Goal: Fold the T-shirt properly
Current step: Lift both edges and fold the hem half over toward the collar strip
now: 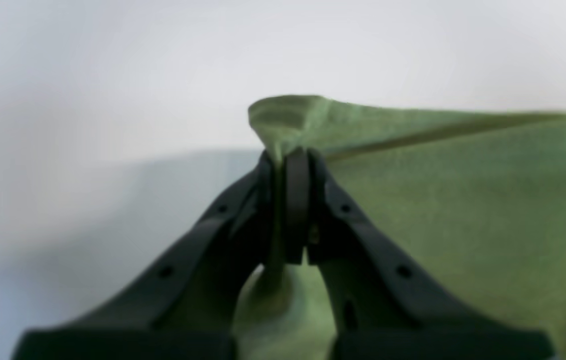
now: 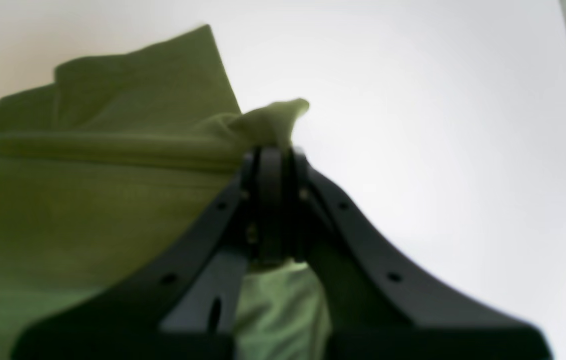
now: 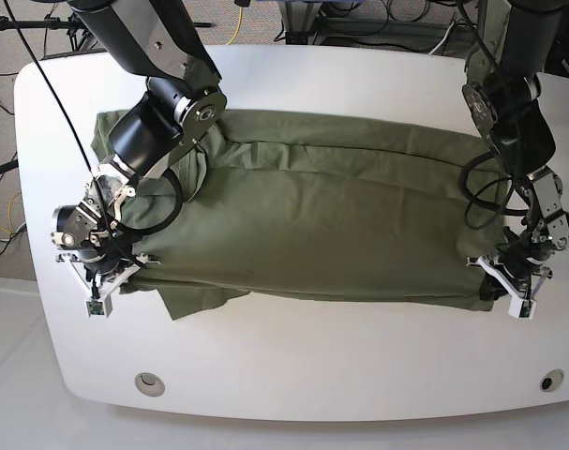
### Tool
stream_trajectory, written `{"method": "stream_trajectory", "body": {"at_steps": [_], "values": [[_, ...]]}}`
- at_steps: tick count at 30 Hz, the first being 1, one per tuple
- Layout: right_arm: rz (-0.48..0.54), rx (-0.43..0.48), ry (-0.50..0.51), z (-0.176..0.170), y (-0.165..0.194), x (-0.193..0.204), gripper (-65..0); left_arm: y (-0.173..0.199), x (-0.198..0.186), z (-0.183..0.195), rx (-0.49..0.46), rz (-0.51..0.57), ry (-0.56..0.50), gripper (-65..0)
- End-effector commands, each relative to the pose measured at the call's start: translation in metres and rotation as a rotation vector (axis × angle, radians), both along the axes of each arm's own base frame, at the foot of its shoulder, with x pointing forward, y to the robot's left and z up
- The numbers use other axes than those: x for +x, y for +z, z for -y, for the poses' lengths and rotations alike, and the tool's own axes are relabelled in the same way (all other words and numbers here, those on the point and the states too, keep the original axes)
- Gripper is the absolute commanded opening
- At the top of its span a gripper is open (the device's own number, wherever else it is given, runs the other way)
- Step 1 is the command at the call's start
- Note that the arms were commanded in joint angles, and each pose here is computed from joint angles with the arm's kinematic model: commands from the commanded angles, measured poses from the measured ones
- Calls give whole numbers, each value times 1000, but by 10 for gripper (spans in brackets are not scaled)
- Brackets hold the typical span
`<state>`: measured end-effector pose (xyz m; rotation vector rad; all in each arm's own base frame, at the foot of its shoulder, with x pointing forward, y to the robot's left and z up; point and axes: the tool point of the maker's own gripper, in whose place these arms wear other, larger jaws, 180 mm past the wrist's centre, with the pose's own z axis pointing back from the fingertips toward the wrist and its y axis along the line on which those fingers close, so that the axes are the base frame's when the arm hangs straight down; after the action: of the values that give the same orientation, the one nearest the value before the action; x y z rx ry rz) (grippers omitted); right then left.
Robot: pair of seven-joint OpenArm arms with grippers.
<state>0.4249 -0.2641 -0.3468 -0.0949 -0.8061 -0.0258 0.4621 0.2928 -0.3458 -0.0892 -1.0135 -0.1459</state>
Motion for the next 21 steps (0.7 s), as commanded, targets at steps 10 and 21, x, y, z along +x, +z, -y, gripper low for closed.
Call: {"method": "stream_trajectory", "body": {"at_steps": [10, 21], "values": [[56, -141, -17, 10, 28, -19, -650, 14, -1, -24, 38, 15, 36, -631], [12, -251, 46, -13, 37, -45, -650, 14, -18, -21, 117, -38, 33, -631]]}}
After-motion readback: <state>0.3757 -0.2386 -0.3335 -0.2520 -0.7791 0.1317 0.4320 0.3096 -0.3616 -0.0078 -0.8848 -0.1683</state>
